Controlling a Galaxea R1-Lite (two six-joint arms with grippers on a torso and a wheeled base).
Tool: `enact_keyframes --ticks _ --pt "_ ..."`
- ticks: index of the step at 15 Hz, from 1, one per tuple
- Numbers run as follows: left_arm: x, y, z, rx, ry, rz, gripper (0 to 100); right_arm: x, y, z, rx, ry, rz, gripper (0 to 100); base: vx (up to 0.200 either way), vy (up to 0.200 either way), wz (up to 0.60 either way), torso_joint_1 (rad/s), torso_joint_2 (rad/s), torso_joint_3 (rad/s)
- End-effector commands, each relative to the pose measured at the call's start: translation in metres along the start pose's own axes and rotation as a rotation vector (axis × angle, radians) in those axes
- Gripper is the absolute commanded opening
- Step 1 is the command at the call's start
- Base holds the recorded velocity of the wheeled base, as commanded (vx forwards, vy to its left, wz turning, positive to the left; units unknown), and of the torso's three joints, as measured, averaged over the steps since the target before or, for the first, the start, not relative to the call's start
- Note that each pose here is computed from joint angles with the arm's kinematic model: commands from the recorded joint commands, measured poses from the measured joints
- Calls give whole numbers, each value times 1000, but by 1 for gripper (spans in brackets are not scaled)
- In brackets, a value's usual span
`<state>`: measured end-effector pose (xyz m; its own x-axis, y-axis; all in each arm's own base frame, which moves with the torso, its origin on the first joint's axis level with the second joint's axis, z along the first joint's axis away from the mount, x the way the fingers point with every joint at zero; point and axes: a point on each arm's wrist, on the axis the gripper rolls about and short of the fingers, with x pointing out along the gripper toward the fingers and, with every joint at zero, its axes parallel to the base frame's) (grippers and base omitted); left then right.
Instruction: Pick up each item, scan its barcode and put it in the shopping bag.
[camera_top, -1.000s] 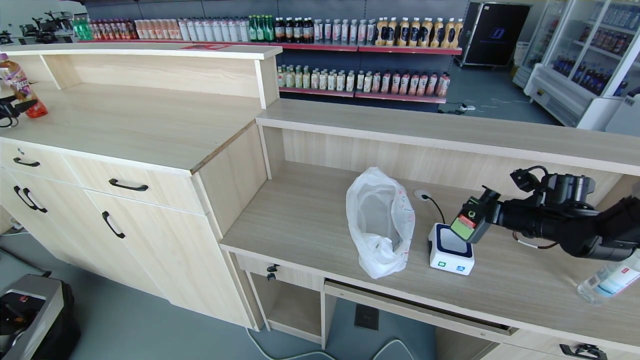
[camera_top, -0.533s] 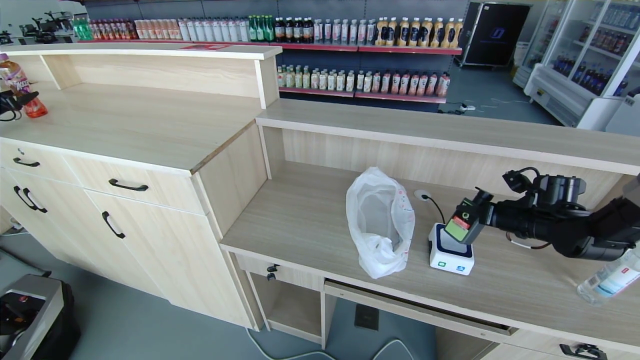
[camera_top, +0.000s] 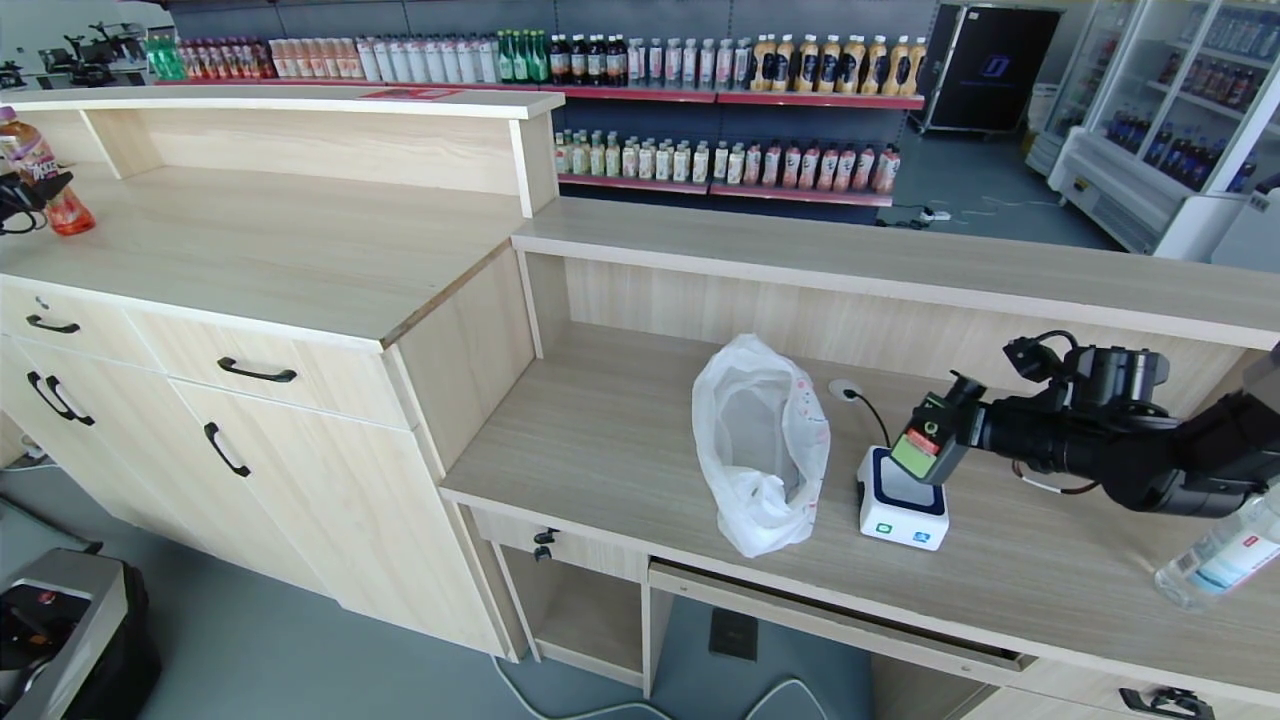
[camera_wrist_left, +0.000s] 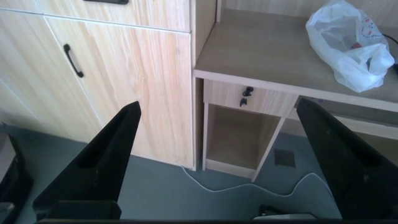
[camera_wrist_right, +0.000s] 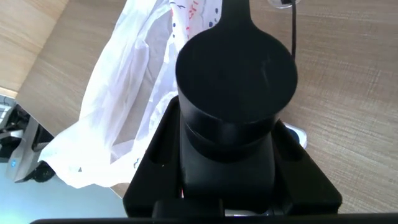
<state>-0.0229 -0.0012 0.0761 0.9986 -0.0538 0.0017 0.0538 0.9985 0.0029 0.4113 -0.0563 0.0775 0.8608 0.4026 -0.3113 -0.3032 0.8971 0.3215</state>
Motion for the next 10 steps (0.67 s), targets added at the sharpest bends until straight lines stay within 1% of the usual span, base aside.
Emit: enact_keyframes --ticks 1,2,3,4,5,6,7,10 --pt "0 0 0 0 0 0 100 -12 9 16 -97 -43 -50 0 0 0 0 0 0 0" --pt "0 0 0 0 0 0 100 -28 18 20 -226 -49 -139 0 0 0 0 0 0 0" --pt "0 0 0 0 0 0 100 -42 25 21 -324 -45 -215 0 0 0 0 0 0 0" --pt "0 0 0 0 0 0 100 -76 35 17 -526 3 -393 0 0 0 0 0 0 0" --pt "0 0 0 0 0 0 100 -104 32 16 -670 16 -509 0 0 0 0 0 0 0" --pt "0 0 0 0 0 0 100 -114 30 14 -717 5 -535 0 0 0 0 0 0 0" --pt "0 0 0 0 0 0 100 -128 36 12 -754 -34 -559 0 0 0 0 0 0 0" --pt "0 0 0 0 0 0 100 -141 44 22 -789 -112 -587 0 0 0 0 0 0 0"
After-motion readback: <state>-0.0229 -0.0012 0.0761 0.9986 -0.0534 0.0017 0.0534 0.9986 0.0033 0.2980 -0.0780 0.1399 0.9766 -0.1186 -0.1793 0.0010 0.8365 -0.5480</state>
